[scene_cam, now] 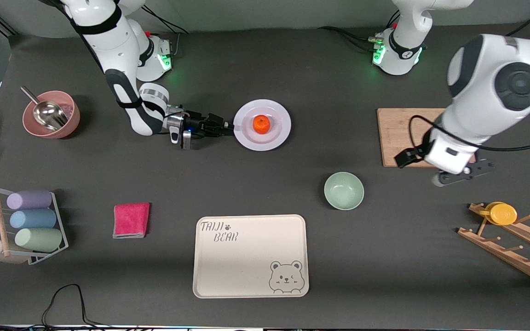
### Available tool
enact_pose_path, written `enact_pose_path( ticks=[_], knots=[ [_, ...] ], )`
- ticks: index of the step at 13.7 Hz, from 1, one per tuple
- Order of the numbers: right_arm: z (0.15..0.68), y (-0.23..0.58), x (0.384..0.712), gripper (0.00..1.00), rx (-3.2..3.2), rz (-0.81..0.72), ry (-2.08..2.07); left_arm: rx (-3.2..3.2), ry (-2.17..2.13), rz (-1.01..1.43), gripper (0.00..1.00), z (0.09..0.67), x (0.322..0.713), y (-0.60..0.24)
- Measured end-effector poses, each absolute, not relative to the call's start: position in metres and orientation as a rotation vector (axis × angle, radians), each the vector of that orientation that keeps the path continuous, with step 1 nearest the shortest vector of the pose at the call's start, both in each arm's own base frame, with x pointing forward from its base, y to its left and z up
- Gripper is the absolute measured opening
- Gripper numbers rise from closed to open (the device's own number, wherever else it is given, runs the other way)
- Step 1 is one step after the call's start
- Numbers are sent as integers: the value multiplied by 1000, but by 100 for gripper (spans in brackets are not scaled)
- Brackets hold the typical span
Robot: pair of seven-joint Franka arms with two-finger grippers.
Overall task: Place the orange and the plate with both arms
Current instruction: 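Slide the white plate with the orange onto the cream tray with the right gripper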
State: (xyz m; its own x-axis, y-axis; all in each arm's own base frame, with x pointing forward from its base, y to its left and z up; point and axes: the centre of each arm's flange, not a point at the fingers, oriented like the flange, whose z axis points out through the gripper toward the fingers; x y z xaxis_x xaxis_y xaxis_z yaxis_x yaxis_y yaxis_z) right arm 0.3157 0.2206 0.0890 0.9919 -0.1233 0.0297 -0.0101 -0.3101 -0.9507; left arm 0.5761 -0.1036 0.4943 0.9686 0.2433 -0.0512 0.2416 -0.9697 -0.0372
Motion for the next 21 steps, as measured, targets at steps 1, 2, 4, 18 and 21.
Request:
enact_pose_path(
  ticks=[1, 2, 4, 18, 21],
  knots=[
    [89, 233, 313, 47, -1873, -107, 91, -3086, -335, 98, 100, 503, 578, -48],
    [89, 234, 313, 47, -1872, -105, 89, -3086, -327, 111, 100, 507, 576, -29],
    [88, 234, 313, 27, -1874, -110, 85, -3086, -330, 167, 100, 522, 564, 2],
    [182, 227, 388, 4, -1753, -117, 140, -3086, -288, 197, 100, 593, 547, -7],
    [190, 227, 431, 4, -1741, -173, 136, -3059, -278, 279, 100, 570, 555, -5]
  ],
)
